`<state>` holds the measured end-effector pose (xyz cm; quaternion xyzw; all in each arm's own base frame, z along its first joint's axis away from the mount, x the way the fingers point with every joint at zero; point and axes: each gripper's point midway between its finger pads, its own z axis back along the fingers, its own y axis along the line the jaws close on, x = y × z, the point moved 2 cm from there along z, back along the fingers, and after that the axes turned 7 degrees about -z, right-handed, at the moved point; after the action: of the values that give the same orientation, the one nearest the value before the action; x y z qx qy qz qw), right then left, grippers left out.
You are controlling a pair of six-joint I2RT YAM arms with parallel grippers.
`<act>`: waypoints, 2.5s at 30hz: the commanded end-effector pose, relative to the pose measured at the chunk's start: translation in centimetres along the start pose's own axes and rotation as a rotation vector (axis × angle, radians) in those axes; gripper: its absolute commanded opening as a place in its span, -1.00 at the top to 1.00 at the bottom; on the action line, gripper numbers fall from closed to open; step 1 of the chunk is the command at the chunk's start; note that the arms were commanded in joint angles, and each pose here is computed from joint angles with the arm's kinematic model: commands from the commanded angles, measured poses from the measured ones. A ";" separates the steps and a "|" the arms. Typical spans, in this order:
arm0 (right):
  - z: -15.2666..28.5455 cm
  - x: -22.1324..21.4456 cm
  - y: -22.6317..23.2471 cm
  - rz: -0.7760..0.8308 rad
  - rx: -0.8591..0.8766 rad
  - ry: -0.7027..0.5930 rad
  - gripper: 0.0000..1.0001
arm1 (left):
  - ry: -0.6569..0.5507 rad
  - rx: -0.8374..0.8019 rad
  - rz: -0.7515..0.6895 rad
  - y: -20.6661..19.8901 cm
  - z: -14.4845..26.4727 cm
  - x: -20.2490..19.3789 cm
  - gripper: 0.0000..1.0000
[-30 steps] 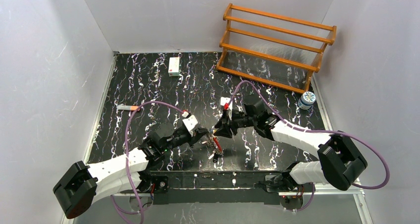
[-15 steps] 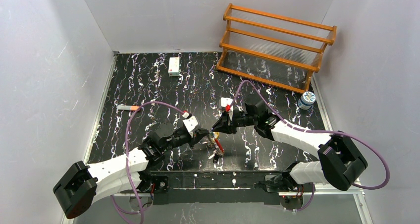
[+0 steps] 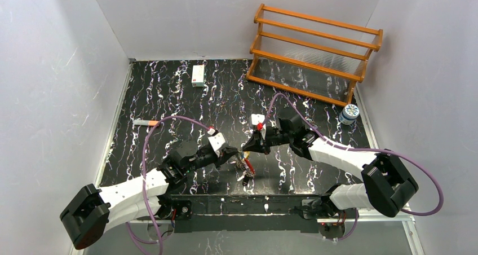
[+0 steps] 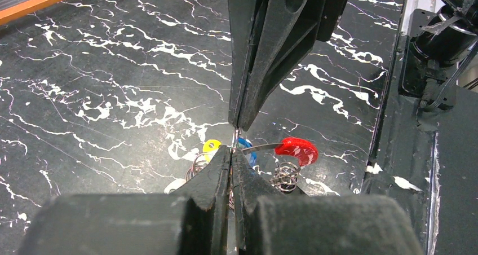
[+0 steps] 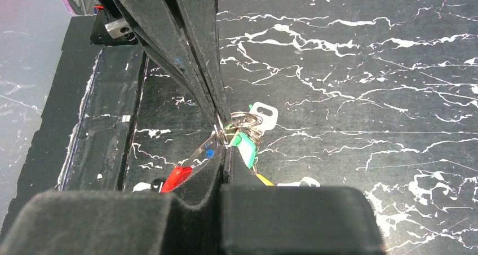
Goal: Put the keys on the keyring
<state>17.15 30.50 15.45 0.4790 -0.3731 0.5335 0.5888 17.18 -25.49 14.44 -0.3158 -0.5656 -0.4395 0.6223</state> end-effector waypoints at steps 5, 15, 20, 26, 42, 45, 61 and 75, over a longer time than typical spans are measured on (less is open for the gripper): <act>0.0 -0.9 -0.2 -0.004 -0.015 0.037 0.97 | -0.061 -0.004 -0.039 0.0 0.1 1.5 1.00; 0.2 0.6 0.2 0.055 0.004 -0.007 0.29 | -0.068 -0.015 -0.047 -0.1 0.1 1.8 1.00; 0.5 1.9 0.5 0.100 -0.003 -0.069 0.05 | -0.069 -0.023 -0.049 -0.2 0.0 1.8 1.00; 0.0 2.5 0.7 0.089 0.037 -0.096 0.06 | -0.073 -0.034 -0.049 -0.3 0.0 1.9 1.00; -0.7 1.8 0.5 0.078 0.078 -0.092 0.83 | -0.084 -0.046 -0.053 -0.5 0.0 2.2 1.00; -0.7 1.7 0.5 0.069 0.079 -0.085 0.97 | -0.084 -0.045 -0.051 -0.5 0.1 2.2 1.00; 0.5 -0.2 -1.2 -0.028 -0.105 0.204 0.97 | -0.045 0.026 -0.032 0.7 -0.4 1.5 0.27; 0.0 -0.2 -0.6 0.031 -0.134 0.354 0.97 | -0.035 -0.038 -0.137 0.2 -0.9 1.3 0.28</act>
<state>17.60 30.16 13.82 0.3397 -0.2954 0.5797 0.6792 17.70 -25.54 13.99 -0.2906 -0.5748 -0.4669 0.6060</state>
